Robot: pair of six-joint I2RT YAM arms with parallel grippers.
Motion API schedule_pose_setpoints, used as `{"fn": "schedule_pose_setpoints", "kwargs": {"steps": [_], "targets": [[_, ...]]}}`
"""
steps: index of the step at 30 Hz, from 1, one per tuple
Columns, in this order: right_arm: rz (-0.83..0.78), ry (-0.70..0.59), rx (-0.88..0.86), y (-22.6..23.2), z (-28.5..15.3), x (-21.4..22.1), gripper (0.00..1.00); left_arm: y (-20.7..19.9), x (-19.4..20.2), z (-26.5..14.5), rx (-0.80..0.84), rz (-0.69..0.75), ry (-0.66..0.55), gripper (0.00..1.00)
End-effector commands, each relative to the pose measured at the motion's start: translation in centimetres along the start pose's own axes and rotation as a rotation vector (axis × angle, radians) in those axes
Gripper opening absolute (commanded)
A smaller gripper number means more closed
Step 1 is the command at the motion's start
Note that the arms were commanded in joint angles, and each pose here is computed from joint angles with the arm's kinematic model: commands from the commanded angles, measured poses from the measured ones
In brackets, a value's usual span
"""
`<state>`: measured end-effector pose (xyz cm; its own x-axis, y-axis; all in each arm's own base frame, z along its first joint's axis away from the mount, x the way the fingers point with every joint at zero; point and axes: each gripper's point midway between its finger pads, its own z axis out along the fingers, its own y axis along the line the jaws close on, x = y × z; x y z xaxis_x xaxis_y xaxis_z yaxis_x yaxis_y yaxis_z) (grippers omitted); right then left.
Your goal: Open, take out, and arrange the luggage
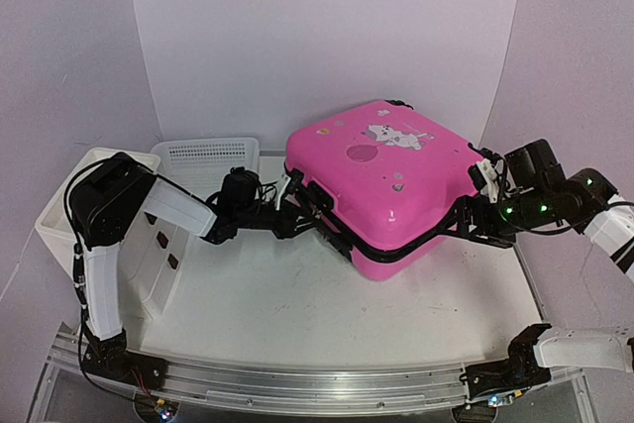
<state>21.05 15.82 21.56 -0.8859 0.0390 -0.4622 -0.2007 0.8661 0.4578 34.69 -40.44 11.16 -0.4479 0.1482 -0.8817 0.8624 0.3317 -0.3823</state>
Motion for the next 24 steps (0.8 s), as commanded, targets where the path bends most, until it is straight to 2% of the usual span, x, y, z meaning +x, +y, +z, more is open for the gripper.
{"fn": "schedule_pose_setpoints", "kwargs": {"steps": [1,9,15,24], "targets": [[-0.02,-0.036,0.002,0.02,-0.43,-0.53,0.98,-0.33,-2.69,0.95,0.023,0.061,-0.054,0.28],[-0.018,-0.031,0.004,-0.04,-0.28,-0.49,0.98,-0.05,-2.8,1.09,0.005,0.058,-0.055,0.19],[-0.013,-0.024,0.009,-0.17,-0.07,-0.38,0.98,-0.39,-3.05,1.23,-0.045,0.118,-0.063,0.18],[-0.007,-0.021,0.009,-0.22,0.0,-0.31,0.98,-0.76,-3.42,1.74,-0.091,0.147,-0.054,0.09]]}}
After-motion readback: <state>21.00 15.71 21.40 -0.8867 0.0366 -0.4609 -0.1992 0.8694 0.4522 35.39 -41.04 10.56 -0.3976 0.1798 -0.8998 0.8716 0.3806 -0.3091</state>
